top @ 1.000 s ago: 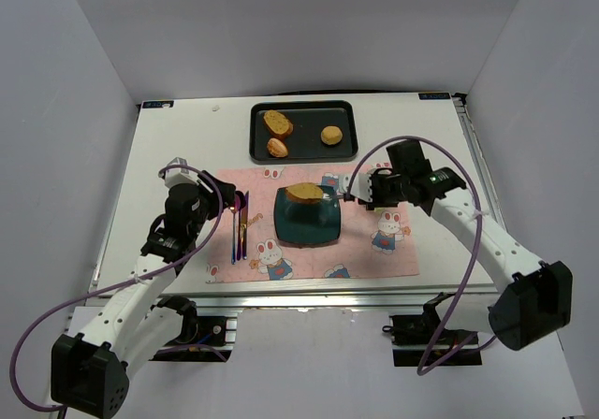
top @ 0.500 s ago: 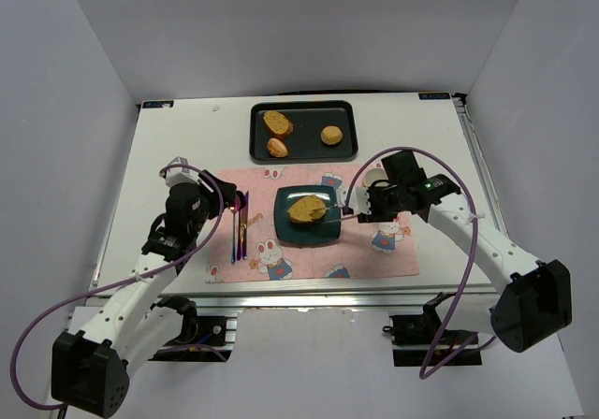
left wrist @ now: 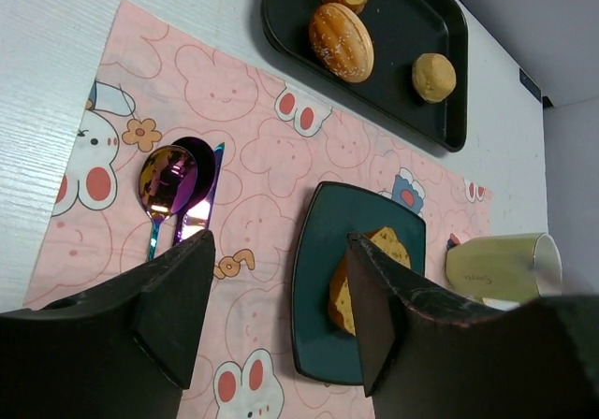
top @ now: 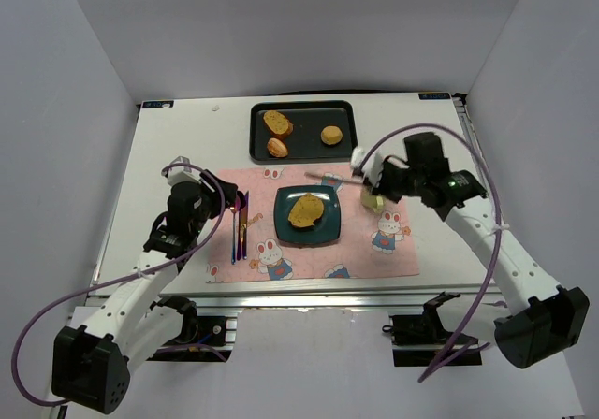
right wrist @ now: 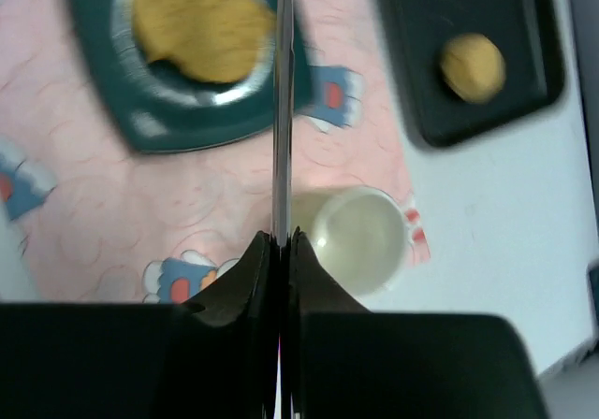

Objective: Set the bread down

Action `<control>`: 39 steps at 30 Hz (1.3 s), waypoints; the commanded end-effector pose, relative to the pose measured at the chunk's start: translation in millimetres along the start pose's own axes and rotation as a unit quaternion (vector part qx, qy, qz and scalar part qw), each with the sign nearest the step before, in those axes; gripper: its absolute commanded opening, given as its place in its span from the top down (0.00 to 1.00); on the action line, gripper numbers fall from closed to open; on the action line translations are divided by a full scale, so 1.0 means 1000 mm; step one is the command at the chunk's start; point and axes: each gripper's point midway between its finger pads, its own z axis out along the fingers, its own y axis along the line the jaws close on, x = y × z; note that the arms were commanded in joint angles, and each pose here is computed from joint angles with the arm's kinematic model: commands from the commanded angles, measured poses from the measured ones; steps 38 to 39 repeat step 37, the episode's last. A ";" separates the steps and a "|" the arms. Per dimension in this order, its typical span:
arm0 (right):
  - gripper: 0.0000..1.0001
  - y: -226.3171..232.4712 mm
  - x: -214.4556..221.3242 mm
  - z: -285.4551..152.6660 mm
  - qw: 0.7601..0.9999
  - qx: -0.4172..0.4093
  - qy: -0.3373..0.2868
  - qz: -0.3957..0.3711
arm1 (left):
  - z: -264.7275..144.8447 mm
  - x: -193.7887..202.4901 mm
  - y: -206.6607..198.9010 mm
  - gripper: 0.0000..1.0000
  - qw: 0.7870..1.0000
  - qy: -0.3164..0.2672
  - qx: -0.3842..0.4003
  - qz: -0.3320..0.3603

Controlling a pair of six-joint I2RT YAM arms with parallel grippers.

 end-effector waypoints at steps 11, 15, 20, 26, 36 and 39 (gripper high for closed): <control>1.00 -0.109 0.226 -0.059 0.763 0.363 0.033 0.534 | 0.007 -0.006 -0.027 0.65 0.998 -0.002 0.056 -0.003; 1.00 -0.094 0.261 -0.033 0.761 0.355 0.048 0.541 | 0.009 -0.005 -0.029 0.57 0.998 0.004 0.058 -0.004; 0.93 -0.070 0.287 -0.006 0.768 0.317 0.078 0.550 | 0.009 -0.003 -0.027 0.39 0.998 0.007 0.054 -0.005; 0.11 -0.038 0.309 0.002 0.779 0.249 0.131 0.560 | 0.010 0.003 -0.029 0.35 0.998 0.018 0.065 -0.010; 0.11 -0.119 0.242 -0.055 0.804 0.299 0.094 0.505 | 0.012 0.012 -0.040 0.38 0.994 0.043 0.096 -0.001; 0.10 -0.138 0.224 -0.065 0.814 0.308 0.069 0.487 | 0.012 0.013 -0.043 0.41 0.994 0.046 0.103 -0.001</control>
